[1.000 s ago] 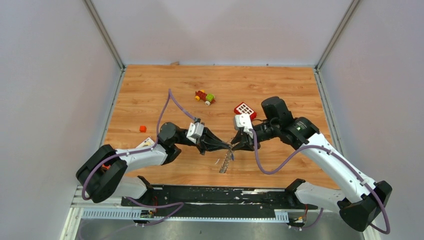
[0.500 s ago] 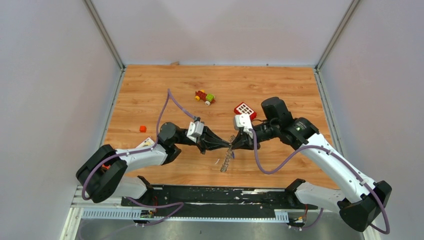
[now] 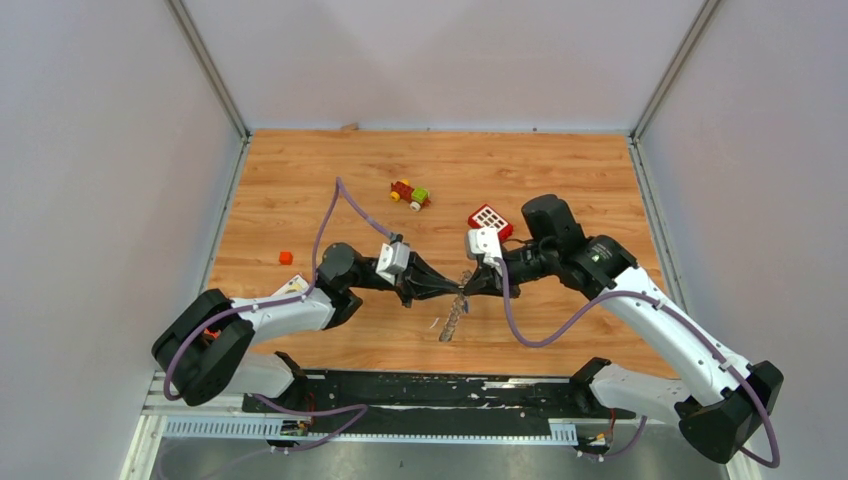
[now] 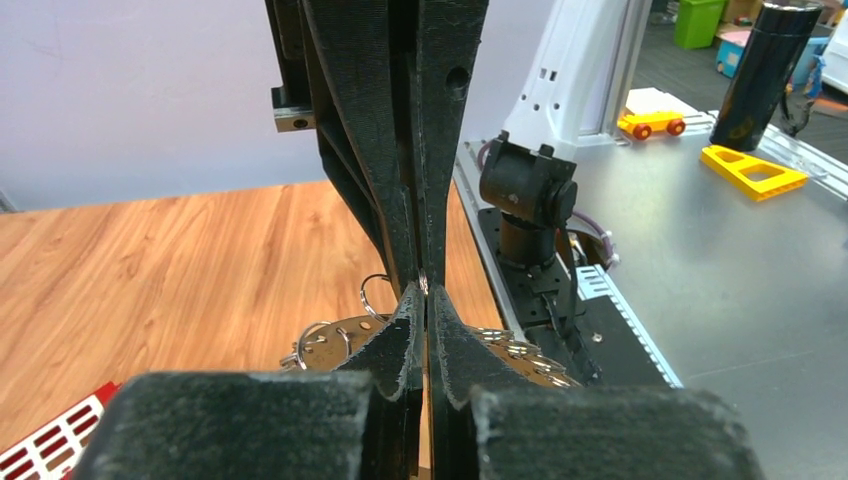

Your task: Put the keys on the keyring

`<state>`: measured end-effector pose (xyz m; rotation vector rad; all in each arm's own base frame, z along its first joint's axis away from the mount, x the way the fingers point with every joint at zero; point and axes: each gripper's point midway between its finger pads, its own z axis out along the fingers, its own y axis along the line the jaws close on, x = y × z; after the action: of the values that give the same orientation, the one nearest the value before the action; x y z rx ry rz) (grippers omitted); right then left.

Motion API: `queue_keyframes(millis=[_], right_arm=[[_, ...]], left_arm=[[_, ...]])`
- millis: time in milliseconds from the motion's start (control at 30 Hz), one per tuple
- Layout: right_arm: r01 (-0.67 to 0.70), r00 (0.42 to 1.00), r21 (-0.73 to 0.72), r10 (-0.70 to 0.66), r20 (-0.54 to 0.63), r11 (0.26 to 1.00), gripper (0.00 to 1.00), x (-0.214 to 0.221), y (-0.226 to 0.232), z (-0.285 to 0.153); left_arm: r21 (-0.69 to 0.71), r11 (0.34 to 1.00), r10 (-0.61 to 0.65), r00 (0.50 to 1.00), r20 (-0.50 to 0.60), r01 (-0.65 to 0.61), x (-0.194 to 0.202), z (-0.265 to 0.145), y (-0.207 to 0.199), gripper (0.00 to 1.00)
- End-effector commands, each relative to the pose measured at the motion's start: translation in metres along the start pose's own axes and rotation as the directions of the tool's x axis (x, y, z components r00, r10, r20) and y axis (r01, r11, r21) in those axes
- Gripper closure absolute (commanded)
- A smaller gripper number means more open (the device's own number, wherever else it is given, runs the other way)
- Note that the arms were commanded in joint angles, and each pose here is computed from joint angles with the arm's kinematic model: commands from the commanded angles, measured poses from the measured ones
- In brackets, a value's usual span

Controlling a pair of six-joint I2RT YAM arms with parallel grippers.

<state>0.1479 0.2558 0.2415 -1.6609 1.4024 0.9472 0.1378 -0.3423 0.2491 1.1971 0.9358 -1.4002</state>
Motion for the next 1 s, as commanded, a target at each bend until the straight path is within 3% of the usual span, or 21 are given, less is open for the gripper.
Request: queue_keyframes(millis=[0, 133, 300, 967], right_arm=[[0.059, 0.998, 0.069, -0.057, -0.028, 0.996, 1.0, -0.007, -0.009, -0.011], [0.046, 0.993, 0.08, -0.037, -0.108, 0.996, 1.0, 0.001, -0.011, -0.013], [0.022, 0.986, 0.088, -0.007, -0.168, 0.996, 1.0, 0.006, -0.015, -0.013], [-0.04, 0.971, 0.078, 0.057, -0.23, 0.996, 1.0, 0.001, -0.026, -0.009]], left_arm=[[0.002, 0.999, 0.052, 0.998, -0.046, -0.052, 0.002, 0.002, 0.008, 0.92], [-0.038, 0.997, 0.068, 0.992, -0.109, -0.073, 0.005, 0.001, 0.021, 0.76], [-0.029, 0.994, 0.099, 0.984, -0.151, -0.104, 0.002, 0.003, 0.025, 0.67], [-0.038, 0.996, 0.078, 0.989, -0.128, -0.084, 0.001, 0.008, 0.029, 0.67]])
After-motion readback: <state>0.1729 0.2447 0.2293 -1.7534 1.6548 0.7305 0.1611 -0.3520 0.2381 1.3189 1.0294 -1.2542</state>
